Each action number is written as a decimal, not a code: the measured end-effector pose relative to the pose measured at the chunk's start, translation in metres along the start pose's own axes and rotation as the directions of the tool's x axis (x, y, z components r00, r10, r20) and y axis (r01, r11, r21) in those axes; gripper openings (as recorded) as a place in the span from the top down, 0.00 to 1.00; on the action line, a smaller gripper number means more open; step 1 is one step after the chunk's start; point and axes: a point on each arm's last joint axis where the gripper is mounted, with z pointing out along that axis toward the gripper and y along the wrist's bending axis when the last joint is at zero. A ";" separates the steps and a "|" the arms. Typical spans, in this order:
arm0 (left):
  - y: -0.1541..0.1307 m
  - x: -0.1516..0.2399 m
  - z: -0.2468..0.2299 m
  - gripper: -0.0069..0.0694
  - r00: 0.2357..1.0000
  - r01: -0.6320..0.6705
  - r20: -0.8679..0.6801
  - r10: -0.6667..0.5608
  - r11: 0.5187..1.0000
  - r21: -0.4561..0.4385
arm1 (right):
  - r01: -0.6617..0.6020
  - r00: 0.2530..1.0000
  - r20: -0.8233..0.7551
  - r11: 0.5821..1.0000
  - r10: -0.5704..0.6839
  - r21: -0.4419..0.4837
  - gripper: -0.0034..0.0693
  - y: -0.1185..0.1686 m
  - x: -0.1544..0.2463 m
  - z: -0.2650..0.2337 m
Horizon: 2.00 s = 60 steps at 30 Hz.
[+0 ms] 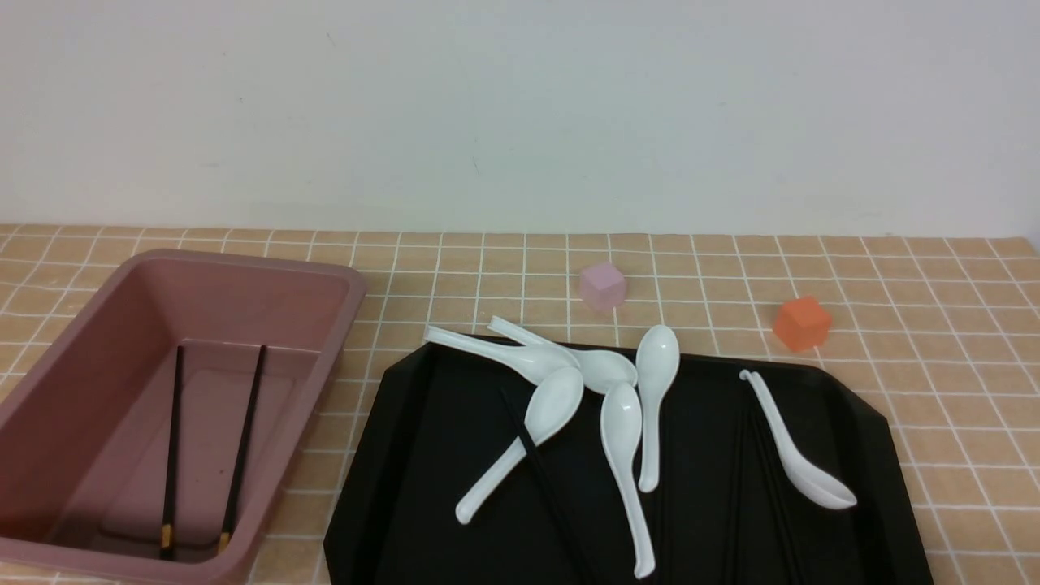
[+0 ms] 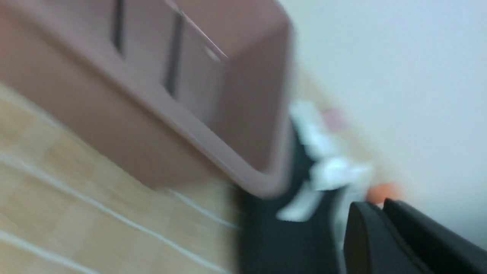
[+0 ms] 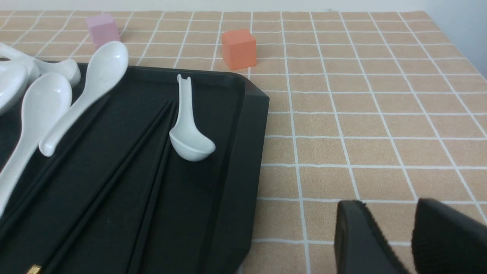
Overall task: On brown tablecloth take chopsticks from black tray and put them in box.
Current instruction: 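Reach over to the black tray and grasp a pair of chopsticks with the left gripper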
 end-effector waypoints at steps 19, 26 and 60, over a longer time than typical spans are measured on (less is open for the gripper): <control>-0.112 -0.050 -0.018 0.93 0.988 0.100 0.086 -0.130 0.954 0.283 | 0.000 1.000 0.000 1.000 0.000 0.000 0.62 0.000 0.000 0.000; -0.151 -0.051 0.047 0.93 0.856 -0.219 -0.490 0.163 0.974 -0.058 | 0.000 1.000 0.000 1.000 0.000 0.000 0.62 0.000 0.000 0.000; -0.144 0.151 0.271 0.42 0.677 -0.592 -0.736 0.002 0.596 -0.542 | 0.000 1.000 0.000 1.000 0.000 0.000 0.62 0.000 0.000 0.000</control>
